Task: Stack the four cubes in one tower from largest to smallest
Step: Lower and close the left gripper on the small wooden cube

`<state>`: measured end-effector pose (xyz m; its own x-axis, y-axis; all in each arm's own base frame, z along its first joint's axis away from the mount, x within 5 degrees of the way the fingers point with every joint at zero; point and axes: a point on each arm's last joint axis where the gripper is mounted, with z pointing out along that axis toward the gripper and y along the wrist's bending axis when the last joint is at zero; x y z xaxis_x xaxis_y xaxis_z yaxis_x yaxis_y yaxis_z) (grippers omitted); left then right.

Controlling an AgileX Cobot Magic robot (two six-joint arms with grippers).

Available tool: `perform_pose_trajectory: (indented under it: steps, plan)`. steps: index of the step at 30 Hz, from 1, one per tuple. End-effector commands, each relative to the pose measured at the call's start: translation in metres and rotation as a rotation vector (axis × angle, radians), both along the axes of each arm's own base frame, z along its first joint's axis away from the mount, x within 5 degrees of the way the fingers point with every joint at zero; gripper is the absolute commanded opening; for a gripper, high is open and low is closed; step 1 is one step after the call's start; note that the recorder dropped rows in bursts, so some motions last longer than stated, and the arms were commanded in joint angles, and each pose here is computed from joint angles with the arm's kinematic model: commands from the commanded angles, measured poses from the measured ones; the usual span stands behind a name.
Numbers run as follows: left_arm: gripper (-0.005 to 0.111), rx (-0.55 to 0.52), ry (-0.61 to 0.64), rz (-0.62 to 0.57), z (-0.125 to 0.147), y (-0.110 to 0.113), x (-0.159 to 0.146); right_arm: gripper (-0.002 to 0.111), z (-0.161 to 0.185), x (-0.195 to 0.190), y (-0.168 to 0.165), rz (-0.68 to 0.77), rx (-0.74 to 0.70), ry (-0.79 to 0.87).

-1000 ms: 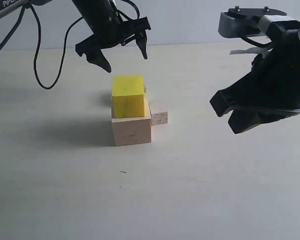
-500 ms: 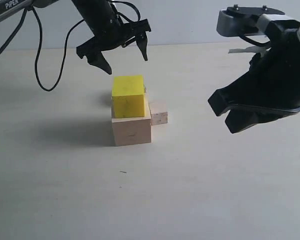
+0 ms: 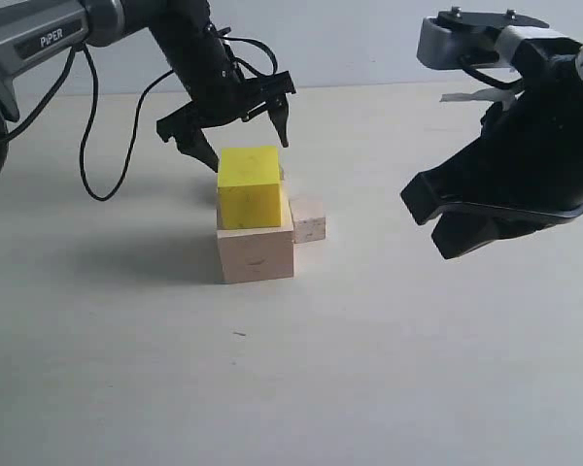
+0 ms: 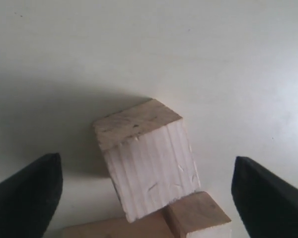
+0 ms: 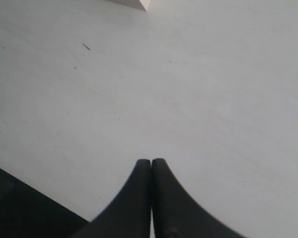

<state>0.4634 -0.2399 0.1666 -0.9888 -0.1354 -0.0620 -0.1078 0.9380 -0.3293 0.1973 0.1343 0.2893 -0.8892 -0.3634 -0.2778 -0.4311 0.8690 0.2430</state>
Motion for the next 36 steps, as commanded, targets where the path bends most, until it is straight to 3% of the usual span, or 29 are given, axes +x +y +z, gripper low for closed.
perform_pose_trajectory:
  steps: [1,29,36]
  plan:
    - [0.088,-0.008,0.003,0.003,-0.001,-0.002,0.0,0.0,0.001,0.0,-0.001,0.0,0.008,-0.014]
    - [0.088,0.016,-0.004,-0.006,-0.004,-0.001,0.001,0.0,0.001,0.0,0.0,-0.001,0.01,-0.018]
    - [0.088,0.018,0.019,-0.006,-0.015,-0.002,0.001,0.0,0.001,0.0,0.0,-0.001,0.01,-0.018]
